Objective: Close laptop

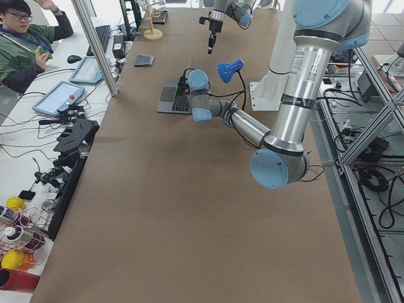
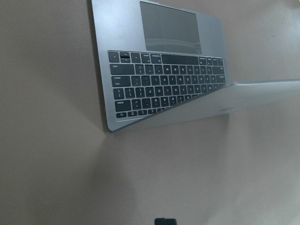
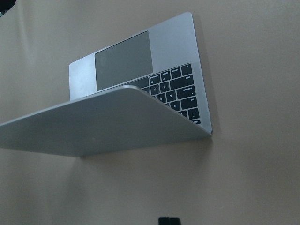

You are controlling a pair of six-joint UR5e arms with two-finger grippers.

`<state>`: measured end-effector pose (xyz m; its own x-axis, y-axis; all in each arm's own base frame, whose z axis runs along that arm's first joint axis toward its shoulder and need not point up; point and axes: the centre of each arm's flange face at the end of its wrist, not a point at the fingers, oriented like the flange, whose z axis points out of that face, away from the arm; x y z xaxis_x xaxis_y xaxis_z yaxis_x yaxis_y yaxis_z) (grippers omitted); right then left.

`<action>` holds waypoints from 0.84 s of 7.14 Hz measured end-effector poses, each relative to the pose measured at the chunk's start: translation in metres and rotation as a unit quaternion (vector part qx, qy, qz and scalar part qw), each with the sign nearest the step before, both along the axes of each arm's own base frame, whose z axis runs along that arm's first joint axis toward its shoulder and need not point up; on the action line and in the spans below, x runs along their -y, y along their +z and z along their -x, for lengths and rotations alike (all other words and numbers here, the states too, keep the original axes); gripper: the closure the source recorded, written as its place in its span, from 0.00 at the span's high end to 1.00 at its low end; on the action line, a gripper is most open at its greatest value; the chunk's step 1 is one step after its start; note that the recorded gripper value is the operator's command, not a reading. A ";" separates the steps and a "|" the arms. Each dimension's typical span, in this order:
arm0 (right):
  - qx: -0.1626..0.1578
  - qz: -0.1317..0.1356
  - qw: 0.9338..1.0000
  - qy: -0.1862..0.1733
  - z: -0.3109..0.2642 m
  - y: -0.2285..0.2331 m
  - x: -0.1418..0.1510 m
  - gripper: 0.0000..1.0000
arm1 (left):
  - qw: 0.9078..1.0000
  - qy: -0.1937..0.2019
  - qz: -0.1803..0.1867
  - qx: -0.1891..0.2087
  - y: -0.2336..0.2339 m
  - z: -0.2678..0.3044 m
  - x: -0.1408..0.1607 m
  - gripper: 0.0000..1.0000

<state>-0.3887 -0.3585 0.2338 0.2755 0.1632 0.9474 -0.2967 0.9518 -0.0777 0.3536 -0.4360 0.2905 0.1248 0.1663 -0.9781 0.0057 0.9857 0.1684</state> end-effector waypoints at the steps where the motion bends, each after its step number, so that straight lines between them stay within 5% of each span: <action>1: -0.008 0.002 1.000 0.006 0.009 -0.008 0.004 0.00 | 1.000 -0.009 0.005 -0.005 -0.012 -0.015 0.005 0.00; 6: -0.024 0.001 0.999 0.043 0.022 -0.015 0.039 0.00 | 0.999 -0.030 0.005 -0.011 -0.036 -0.042 0.024 0.00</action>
